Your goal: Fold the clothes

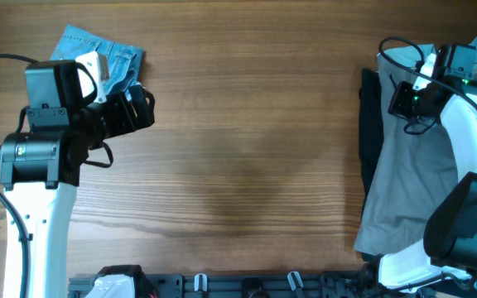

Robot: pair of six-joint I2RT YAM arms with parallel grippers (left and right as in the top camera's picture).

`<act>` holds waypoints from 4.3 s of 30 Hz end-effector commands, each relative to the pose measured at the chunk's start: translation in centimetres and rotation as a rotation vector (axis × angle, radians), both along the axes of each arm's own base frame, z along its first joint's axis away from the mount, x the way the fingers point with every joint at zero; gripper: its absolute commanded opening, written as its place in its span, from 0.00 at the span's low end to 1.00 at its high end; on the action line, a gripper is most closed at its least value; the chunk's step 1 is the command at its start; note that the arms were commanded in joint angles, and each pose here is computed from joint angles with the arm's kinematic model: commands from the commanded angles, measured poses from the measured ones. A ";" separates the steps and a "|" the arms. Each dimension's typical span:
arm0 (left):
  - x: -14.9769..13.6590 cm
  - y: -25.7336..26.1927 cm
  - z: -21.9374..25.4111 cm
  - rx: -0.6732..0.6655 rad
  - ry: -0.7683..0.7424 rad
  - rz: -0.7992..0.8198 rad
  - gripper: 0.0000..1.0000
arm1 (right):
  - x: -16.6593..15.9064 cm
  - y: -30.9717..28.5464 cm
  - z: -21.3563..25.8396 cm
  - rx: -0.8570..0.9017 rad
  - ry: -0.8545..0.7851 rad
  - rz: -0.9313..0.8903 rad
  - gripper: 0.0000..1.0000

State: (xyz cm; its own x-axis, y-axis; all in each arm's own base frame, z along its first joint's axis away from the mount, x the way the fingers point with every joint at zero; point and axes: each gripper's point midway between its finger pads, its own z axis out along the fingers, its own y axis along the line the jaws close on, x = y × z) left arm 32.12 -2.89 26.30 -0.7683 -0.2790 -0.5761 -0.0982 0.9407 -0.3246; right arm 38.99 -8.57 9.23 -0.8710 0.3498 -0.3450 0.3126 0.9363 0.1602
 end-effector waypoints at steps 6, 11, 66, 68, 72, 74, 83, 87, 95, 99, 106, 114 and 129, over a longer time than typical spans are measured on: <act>0.4 0.0 1.0 -0.017 -0.027 0.007 1.00 | 0.3 4.8 0.1 0.039 -0.001 0.142 0.09; 0.5 0.0 1.0 -0.017 -0.030 0.007 1.00 | 0.9 7.0 -1.7 0.043 0.019 0.189 0.74; -3.7 6.9 10.7 0.068 -0.321 0.258 1.00 | -13.9 44.3 13.5 0.321 -0.334 1.129 0.73; -3.8 6.8 10.9 0.068 -0.330 0.257 1.00 | -14.1 44.6 12.6 0.222 -0.340 1.113 0.79; -2.9 5.6 10.8 0.036 -0.335 0.186 1.00 | -10.6 40.2 14.8 0.092 -0.411 0.894 0.83; -1.9 3.5 10.5 0.003 -0.333 0.056 1.00 | -8.5 37.1 17.0 0.094 -0.452 0.756 0.83; 5.3 -8.2 -1.0 -0.017 -0.067 -0.465 1.00 | -4.3 21.0 24.7 0.224 -0.579 0.243 0.80; 7.8 -14.8 -7.7 -0.023 0.002 -0.670 1.00 | -4.6 17.7 23.9 0.226 -0.532 0.164 0.80; 9.3 -23.9 -18.8 -0.007 0.064 -0.841 0.76 | -5.1 16.3 21.0 0.217 -0.405 0.125 0.81; 9.8 -24.9 -23.0 0.086 0.088 -0.828 0.37 | -5.0 16.4 19.8 0.214 -0.359 0.121 0.81; 10.7 -22.4 -29.0 0.221 0.195 -0.669 0.04 | -4.6 16.4 18.7 0.212 -0.323 0.117 0.81; 13.1 -6.5 -31.5 0.363 0.399 -0.091 0.04 | -4.6 16.3 17.5 0.201 -0.277 0.117 0.81; 13.2 -11.3 -21.2 0.016 0.213 -0.464 0.52 | -4.9 15.9 13.5 0.146 -0.122 0.135 0.80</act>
State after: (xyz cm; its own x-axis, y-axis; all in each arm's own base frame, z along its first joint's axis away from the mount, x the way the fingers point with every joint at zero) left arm 46.30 -7.62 0.99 -0.9515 -0.0314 -0.3062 0.0434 0.9712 -0.2345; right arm 33.98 7.56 22.87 -0.8647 0.3040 -0.3999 0.1661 0.9243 0.3435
